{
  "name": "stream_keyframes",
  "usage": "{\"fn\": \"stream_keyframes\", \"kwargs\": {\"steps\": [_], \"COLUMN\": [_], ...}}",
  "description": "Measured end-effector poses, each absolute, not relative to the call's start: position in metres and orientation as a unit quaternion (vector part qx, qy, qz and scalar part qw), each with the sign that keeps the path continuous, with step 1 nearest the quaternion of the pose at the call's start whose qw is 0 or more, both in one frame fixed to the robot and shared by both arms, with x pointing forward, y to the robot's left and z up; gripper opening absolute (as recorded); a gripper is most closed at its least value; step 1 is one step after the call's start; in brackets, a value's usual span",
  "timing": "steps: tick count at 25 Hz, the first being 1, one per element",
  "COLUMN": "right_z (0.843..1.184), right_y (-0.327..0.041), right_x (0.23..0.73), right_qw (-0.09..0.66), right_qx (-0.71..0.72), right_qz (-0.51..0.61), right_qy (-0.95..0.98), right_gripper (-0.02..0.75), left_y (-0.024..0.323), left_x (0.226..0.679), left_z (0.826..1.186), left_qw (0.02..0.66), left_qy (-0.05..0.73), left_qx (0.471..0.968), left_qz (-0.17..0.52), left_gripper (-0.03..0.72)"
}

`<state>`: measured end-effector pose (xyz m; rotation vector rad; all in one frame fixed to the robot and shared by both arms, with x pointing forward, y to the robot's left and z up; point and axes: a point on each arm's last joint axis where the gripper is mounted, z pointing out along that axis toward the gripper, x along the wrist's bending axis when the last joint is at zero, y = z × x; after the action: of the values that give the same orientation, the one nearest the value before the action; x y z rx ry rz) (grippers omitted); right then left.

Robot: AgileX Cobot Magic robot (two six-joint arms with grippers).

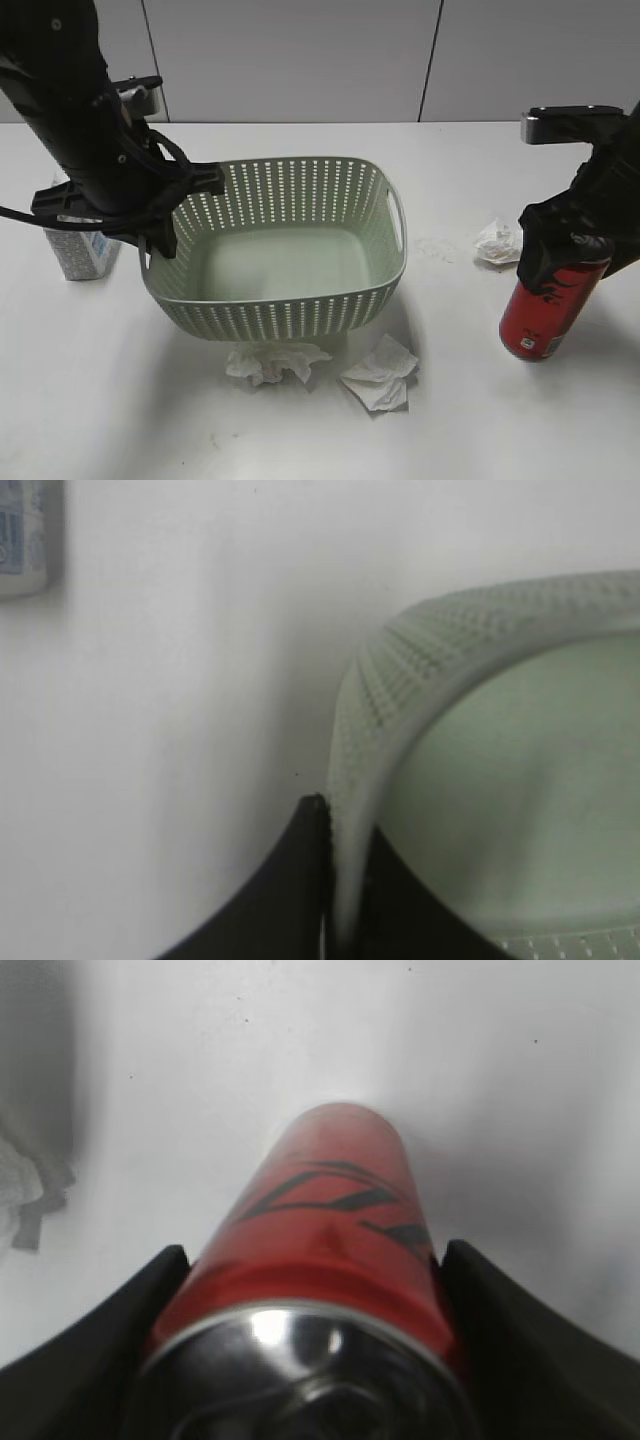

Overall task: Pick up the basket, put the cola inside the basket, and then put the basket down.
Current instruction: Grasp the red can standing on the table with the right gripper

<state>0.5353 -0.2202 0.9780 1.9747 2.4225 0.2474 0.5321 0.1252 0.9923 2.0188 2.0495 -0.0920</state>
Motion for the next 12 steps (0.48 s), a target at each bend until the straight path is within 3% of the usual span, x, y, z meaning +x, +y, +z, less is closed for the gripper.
{"fn": "stream_keyframes", "kwargs": {"steps": [1, 8, 12], "right_z": [0.978, 0.981, 1.006], "right_y": [-0.220, -0.220, -0.221], "right_x": [0.535, 0.534, 0.533], "right_qw": [0.006, 0.002, 0.014], "right_qx": [0.629, 0.628, 0.614], "right_qz": [0.077, 0.076, 0.089], "right_qy": [0.774, 0.775, 0.784], "right_gripper": [0.536, 0.535, 0.535], "left_y": [0.125, 0.125, 0.121], "left_x": [0.532, 0.533, 0.540], "left_z": [0.992, 0.993, 1.002], "left_qw": [0.131, 0.133, 0.143], "left_qy": [0.706, 0.705, 0.702], "left_qx": [0.695, 0.696, 0.697], "left_qz": [-0.032, -0.031, -0.026], "left_gripper": [0.000, 0.000, 0.000]}}
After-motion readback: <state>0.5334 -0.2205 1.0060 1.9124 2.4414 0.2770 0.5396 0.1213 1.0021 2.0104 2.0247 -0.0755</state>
